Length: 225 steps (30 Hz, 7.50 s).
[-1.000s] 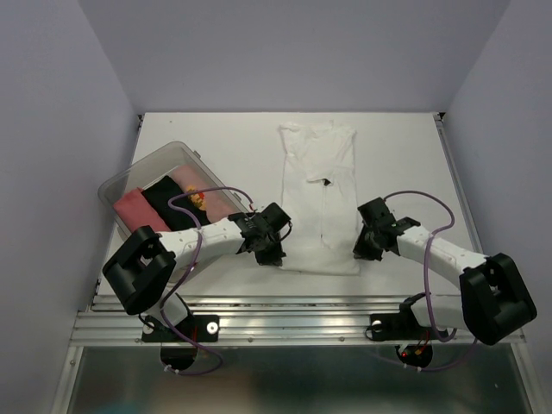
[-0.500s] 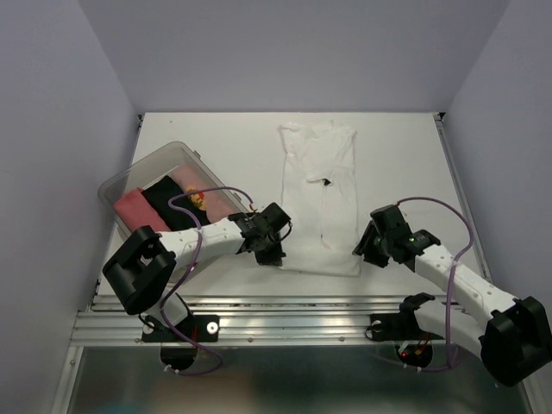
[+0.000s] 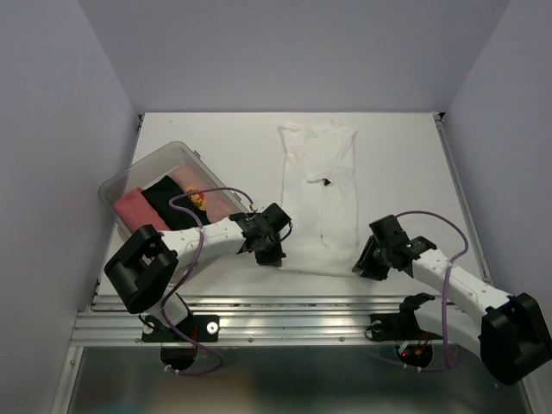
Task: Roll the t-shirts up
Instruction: Roll the T-shirt to the center of the board.
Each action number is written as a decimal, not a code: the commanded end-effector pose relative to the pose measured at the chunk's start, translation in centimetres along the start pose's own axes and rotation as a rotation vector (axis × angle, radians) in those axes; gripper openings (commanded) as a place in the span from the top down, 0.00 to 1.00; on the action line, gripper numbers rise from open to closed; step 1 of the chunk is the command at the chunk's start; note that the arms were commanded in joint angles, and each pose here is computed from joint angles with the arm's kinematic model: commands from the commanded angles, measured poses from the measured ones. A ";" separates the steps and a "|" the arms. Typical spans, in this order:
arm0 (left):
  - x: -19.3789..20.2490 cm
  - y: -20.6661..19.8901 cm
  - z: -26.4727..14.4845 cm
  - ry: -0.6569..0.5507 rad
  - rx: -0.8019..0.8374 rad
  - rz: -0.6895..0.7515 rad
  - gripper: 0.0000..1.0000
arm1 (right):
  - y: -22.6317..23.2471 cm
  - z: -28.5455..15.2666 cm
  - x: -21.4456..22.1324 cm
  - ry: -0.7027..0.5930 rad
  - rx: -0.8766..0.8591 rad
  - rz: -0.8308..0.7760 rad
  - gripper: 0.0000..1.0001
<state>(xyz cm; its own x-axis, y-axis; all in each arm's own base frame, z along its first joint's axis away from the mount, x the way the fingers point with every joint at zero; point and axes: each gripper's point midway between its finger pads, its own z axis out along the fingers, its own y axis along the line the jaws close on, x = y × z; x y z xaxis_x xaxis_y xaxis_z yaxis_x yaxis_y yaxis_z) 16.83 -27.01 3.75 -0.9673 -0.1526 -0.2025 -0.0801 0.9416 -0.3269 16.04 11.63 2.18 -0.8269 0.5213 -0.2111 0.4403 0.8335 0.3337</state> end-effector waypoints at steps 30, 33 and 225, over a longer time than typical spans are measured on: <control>-3.2 -1.1 -1.5 -0.029 0.050 -0.102 1.00 | 1.2 -1.9 -3.5 -0.105 0.061 -0.007 0.99; -3.5 -1.2 -1.7 -0.029 0.047 -0.104 1.00 | 1.3 -1.8 -3.7 -0.100 0.072 -0.022 0.99; -0.7 0.1 -1.0 -0.164 0.067 0.045 0.49 | 0.9 0.0 0.2 0.016 -0.017 -0.028 0.62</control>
<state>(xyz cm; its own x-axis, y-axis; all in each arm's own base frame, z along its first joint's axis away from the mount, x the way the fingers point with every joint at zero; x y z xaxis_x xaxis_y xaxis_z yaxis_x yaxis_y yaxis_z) 17.83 -26.04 5.44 -0.9090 -0.1474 -0.3898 -0.0030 0.9376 -0.3477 16.62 11.59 2.75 -0.8332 0.4986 -0.2391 0.4199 0.8518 0.3132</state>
